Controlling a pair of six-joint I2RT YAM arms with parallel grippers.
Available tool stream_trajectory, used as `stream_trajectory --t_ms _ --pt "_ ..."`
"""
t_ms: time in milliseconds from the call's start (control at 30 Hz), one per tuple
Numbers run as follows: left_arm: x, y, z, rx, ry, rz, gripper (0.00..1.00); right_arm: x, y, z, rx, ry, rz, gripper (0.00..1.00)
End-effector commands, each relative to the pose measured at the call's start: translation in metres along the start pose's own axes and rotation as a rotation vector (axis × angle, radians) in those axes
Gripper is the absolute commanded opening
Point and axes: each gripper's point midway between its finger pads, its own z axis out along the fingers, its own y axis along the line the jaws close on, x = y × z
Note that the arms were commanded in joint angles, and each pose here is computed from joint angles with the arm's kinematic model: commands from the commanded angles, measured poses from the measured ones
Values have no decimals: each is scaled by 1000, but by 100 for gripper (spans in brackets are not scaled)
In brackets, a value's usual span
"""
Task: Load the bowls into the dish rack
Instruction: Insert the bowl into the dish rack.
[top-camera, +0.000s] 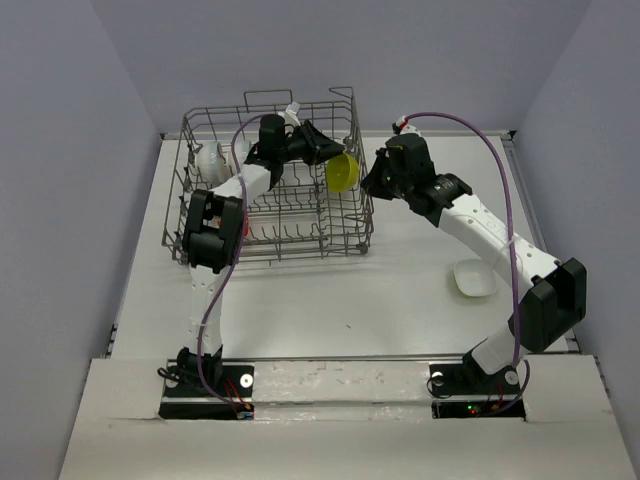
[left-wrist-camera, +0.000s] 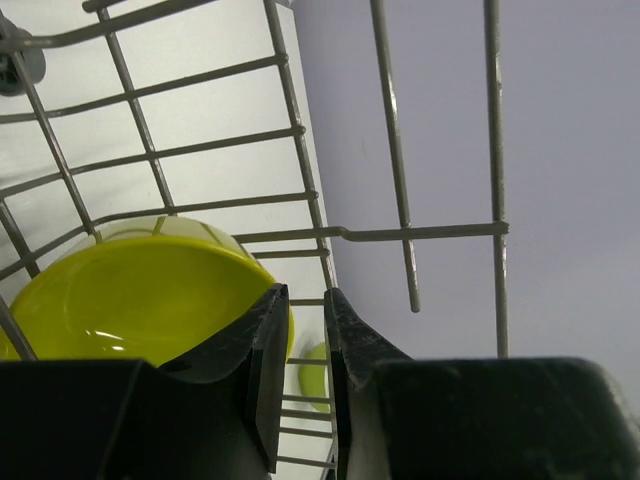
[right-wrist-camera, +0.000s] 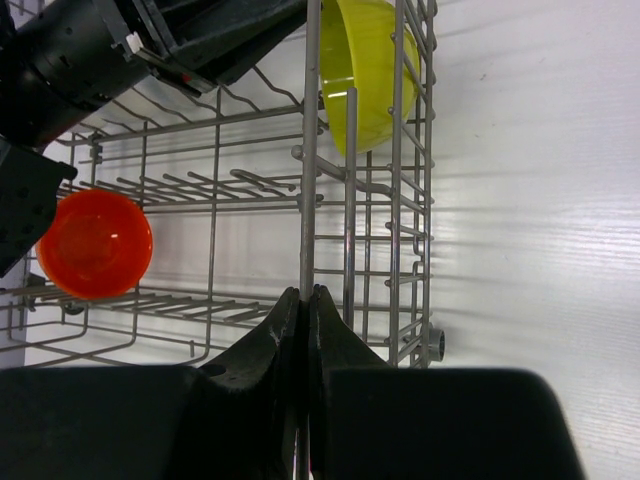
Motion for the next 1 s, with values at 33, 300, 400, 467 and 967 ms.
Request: stream_trajectory --t_ms 33,300,400,467,967 --pt "-19 -55 -14 24 -33 134 30 12 -11 3 27 39 -72 1" --pt "-20 -43 -11 -61 -34 160 30 11 -11 3 25 36 -72 1" --pt "-21 -42 -7 -108 -46 223 30 10 -11 3 24 35 -72 1" --pt "-20 -43 -7 -130 -41 252 30 10 -10 3 22 36 -70 1" --pt "-7 -45 2 -238 -38 353 30 10 -10 4 23 35 -68 1"
